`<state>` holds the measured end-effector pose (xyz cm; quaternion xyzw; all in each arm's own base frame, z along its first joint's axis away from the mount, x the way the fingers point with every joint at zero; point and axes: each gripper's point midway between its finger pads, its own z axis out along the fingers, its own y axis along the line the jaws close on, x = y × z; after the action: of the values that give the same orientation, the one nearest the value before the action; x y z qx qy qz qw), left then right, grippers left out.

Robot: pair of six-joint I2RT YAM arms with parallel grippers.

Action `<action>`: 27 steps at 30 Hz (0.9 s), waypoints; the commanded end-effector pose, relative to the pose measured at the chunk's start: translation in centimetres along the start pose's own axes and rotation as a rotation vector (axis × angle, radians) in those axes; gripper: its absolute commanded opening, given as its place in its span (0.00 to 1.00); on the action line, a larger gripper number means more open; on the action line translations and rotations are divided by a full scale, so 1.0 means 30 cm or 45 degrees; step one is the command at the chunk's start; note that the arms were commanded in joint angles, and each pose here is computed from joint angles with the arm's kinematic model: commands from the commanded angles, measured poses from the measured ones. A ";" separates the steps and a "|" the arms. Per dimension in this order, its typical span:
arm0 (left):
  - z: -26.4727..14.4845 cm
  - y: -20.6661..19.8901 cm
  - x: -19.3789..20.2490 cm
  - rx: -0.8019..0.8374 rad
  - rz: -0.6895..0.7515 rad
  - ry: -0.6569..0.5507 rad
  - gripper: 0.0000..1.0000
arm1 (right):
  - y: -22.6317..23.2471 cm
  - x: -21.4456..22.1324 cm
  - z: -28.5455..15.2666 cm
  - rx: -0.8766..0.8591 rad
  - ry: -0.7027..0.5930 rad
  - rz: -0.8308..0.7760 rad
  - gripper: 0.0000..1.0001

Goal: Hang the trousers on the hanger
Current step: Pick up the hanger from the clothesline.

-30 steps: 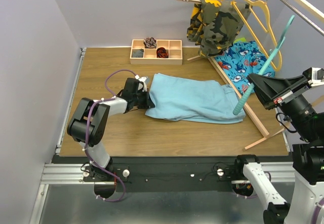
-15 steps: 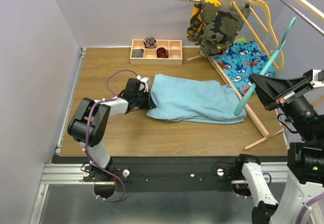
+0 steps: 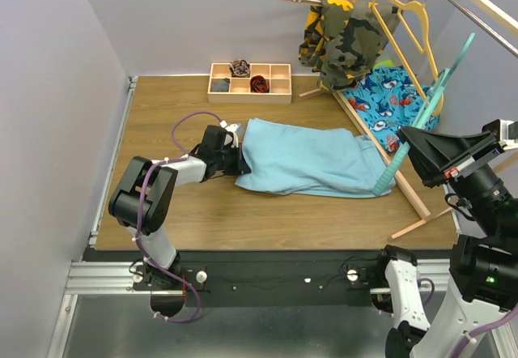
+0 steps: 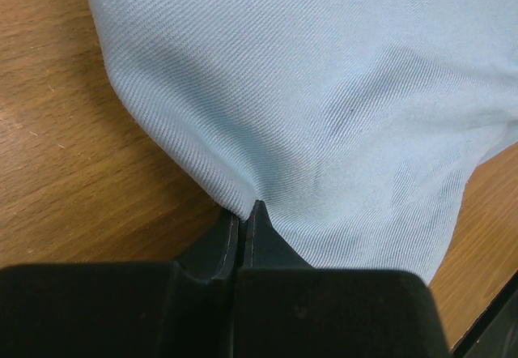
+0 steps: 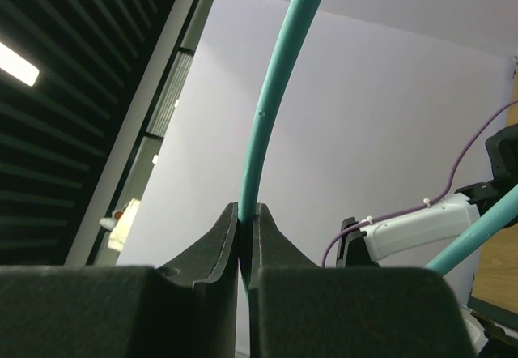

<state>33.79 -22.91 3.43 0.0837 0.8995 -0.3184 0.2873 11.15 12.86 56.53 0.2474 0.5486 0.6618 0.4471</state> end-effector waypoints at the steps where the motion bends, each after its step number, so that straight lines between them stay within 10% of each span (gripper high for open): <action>1: 0.010 -0.056 0.012 0.075 0.013 0.006 0.00 | 0.015 0.041 -0.020 -0.037 0.054 -0.014 0.01; 24: 0.008 -0.028 0.004 -0.058 0.037 -0.015 0.01 | 0.052 0.044 0.001 -0.036 0.090 -0.025 0.01; 27: -0.017 -0.015 -0.030 -0.126 0.050 -0.045 0.28 | 0.021 0.039 0.000 -0.022 0.088 -0.019 0.01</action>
<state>33.59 -23.31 3.28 0.0849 0.9035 -0.3013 0.2929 10.64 13.40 57.35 0.2450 0.5449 0.6739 0.4346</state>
